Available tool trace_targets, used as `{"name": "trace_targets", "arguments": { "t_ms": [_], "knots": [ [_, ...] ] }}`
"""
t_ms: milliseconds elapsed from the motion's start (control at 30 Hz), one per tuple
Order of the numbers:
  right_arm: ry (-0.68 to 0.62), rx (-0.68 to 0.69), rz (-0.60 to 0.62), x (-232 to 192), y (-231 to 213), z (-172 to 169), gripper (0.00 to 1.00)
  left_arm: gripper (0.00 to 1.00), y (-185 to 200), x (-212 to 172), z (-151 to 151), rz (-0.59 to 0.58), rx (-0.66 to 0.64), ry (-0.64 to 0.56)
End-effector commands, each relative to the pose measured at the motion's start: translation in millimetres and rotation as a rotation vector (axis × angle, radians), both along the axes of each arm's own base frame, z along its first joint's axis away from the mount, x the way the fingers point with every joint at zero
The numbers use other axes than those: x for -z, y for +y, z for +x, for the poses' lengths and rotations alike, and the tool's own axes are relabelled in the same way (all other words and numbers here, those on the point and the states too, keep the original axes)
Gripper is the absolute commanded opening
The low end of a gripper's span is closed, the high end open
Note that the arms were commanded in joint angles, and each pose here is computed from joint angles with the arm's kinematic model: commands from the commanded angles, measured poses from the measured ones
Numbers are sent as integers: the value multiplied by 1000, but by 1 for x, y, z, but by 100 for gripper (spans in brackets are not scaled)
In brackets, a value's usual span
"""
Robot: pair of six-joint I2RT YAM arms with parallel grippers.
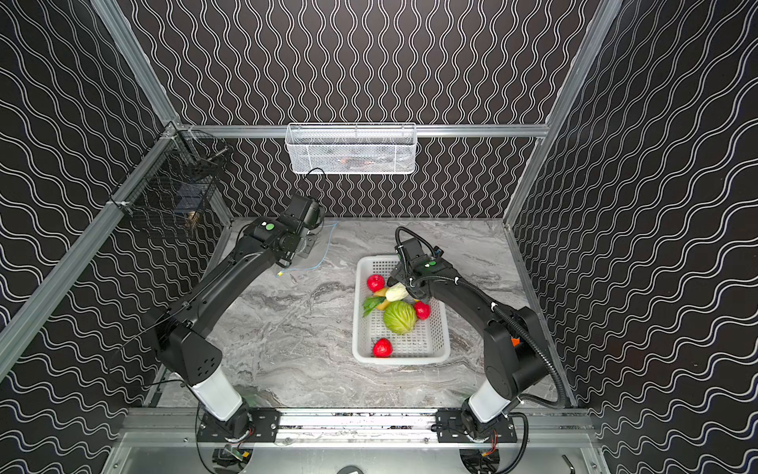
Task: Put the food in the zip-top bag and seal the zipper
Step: 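Grasp the white radish in the basket with the right gripper and lift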
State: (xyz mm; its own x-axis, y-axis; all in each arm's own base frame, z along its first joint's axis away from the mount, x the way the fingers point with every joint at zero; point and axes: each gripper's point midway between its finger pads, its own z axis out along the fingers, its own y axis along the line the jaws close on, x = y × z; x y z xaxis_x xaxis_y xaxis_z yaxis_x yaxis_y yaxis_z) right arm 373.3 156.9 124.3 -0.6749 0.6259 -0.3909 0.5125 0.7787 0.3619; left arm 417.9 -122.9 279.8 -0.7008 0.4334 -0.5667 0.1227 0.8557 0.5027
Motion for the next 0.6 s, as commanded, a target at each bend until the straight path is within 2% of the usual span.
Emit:
{"name": "trace_targets", "arguments": {
  "t_ms": [0, 300, 567],
  "knots": [
    [1, 13, 38, 5, 3, 4, 89, 0, 1, -3, 0, -3, -9, -17],
    [31, 4, 65, 20, 4, 18, 83, 0, 1, -5, 0, -10, -7, -17],
    [33, -25, 84, 29, 13, 26, 72, 0, 0, -4, -1, -13, -8, -15]
  ]
}}
